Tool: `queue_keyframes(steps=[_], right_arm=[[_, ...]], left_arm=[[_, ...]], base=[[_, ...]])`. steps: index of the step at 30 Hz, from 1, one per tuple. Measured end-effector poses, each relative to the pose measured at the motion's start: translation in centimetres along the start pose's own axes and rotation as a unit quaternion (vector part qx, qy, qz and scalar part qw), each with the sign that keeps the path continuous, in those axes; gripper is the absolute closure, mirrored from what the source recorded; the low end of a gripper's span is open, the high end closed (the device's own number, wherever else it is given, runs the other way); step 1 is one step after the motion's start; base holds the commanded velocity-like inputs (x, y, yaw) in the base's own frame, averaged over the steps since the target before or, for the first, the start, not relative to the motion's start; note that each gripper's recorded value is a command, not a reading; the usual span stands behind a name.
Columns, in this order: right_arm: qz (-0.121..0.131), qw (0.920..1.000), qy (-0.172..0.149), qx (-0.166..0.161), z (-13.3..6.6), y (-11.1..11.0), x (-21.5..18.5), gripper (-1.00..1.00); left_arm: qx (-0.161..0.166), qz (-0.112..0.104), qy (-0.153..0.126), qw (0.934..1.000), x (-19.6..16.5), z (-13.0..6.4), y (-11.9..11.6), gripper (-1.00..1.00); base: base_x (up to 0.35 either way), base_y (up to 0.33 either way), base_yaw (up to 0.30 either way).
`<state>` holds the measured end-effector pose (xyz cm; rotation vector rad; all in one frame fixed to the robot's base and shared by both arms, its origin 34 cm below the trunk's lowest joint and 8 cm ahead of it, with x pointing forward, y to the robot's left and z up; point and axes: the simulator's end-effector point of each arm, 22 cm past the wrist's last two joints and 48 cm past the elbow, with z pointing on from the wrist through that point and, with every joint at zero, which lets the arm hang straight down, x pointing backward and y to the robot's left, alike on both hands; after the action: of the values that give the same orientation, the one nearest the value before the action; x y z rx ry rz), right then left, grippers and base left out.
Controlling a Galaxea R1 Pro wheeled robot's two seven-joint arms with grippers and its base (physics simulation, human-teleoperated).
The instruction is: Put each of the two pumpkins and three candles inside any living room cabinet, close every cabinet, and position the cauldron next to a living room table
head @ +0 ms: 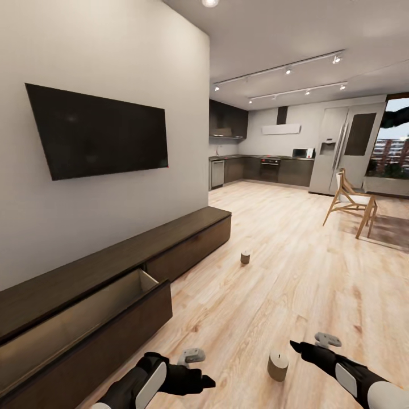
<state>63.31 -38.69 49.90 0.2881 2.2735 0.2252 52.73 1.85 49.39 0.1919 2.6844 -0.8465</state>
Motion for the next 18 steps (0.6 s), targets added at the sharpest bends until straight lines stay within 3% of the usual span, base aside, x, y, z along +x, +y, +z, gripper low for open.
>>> queue_keyframes(steps=[5, 12, 18], right_arm=[[-0.019, 0.9998, 0.007, -0.002, -0.1, 0.5, 0.0, -1.0], [-0.038, 0.9992, 0.013, -0.004, -0.8, 1.1, -0.9, -1.0], [-0.04, 0.9991, 0.014, -0.004, -0.9, 1.2, -1.1, -1.0]], left_arm=[[-0.004, 0.001, -0.003, 1.0, -0.5, -0.6, 0.4, -1.0], [0.006, 0.011, -0.017, 0.9998, -2.5, -2.1, -1.3, -1.0], [0.012, 0.02, -0.028, 0.9993, -3.7, -2.7, -2.3, -1.0]], base=[[0.0, 0.0, 0.0], [0.0, 0.0, 0.0], [0.0, 0.0, 0.0]])
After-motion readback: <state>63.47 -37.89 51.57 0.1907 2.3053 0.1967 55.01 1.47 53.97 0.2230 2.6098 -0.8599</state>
